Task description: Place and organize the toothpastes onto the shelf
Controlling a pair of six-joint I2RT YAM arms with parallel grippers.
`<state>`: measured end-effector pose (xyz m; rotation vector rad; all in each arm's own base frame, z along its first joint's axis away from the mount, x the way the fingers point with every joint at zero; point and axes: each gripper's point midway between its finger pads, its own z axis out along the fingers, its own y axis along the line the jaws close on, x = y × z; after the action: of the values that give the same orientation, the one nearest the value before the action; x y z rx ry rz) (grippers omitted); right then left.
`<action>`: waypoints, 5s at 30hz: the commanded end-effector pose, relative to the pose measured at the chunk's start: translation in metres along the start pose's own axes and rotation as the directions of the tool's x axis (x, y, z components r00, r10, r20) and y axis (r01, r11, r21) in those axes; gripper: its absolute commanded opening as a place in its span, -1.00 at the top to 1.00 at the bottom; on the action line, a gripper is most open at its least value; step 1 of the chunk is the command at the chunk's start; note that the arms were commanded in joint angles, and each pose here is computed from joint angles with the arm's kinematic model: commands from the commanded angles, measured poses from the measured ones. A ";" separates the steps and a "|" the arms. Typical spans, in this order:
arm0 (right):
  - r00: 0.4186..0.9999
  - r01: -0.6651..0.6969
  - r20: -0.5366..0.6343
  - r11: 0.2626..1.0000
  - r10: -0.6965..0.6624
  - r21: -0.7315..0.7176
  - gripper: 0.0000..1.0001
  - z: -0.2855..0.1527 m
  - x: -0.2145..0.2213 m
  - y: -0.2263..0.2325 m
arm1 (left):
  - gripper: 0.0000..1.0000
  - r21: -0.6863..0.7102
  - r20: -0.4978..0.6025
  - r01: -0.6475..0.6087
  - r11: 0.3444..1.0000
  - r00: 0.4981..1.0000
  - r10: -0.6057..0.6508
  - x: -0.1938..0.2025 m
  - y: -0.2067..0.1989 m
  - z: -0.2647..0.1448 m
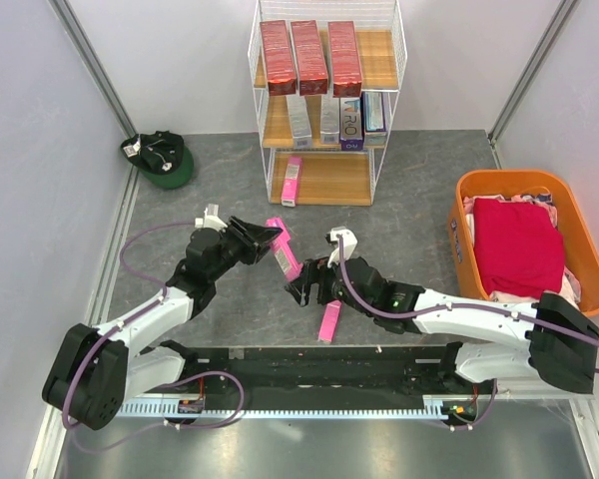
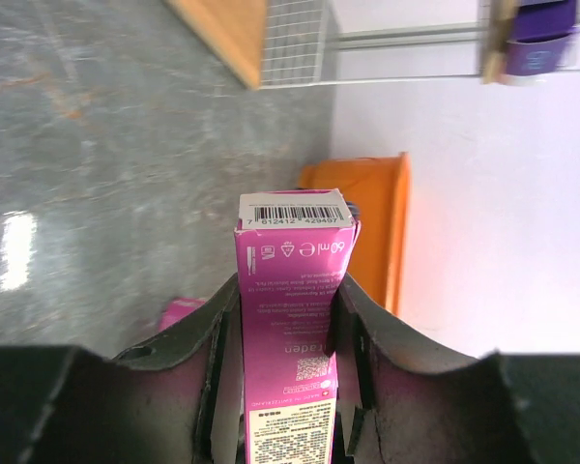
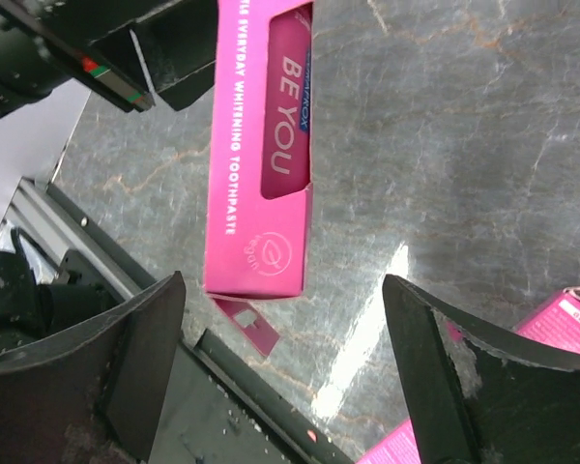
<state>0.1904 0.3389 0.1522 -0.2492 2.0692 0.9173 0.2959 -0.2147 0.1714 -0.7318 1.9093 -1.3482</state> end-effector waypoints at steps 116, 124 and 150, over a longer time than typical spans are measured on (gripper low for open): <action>0.670 -0.709 0.362 0.703 0.648 0.053 -0.58 0.226 -0.104 -0.187 | -0.75 -0.244 0.170 -0.449 0.860 0.853 0.494 -0.072 -0.052 -0.051; 0.744 -0.651 0.353 0.736 0.568 0.187 -0.96 0.205 -0.097 -0.195 | -0.75 -0.219 0.143 -0.453 0.864 0.861 0.488 -0.066 -0.053 -0.044; 0.895 -0.412 0.255 0.897 0.366 0.162 -0.96 0.059 -0.094 -0.145 | -0.76 -0.092 -0.068 -0.614 0.784 0.789 0.610 -0.036 -0.053 -0.020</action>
<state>0.3655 0.2804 0.0940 0.4872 2.0772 0.9552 0.3014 -0.1814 0.2078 -0.2339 2.0792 -0.8051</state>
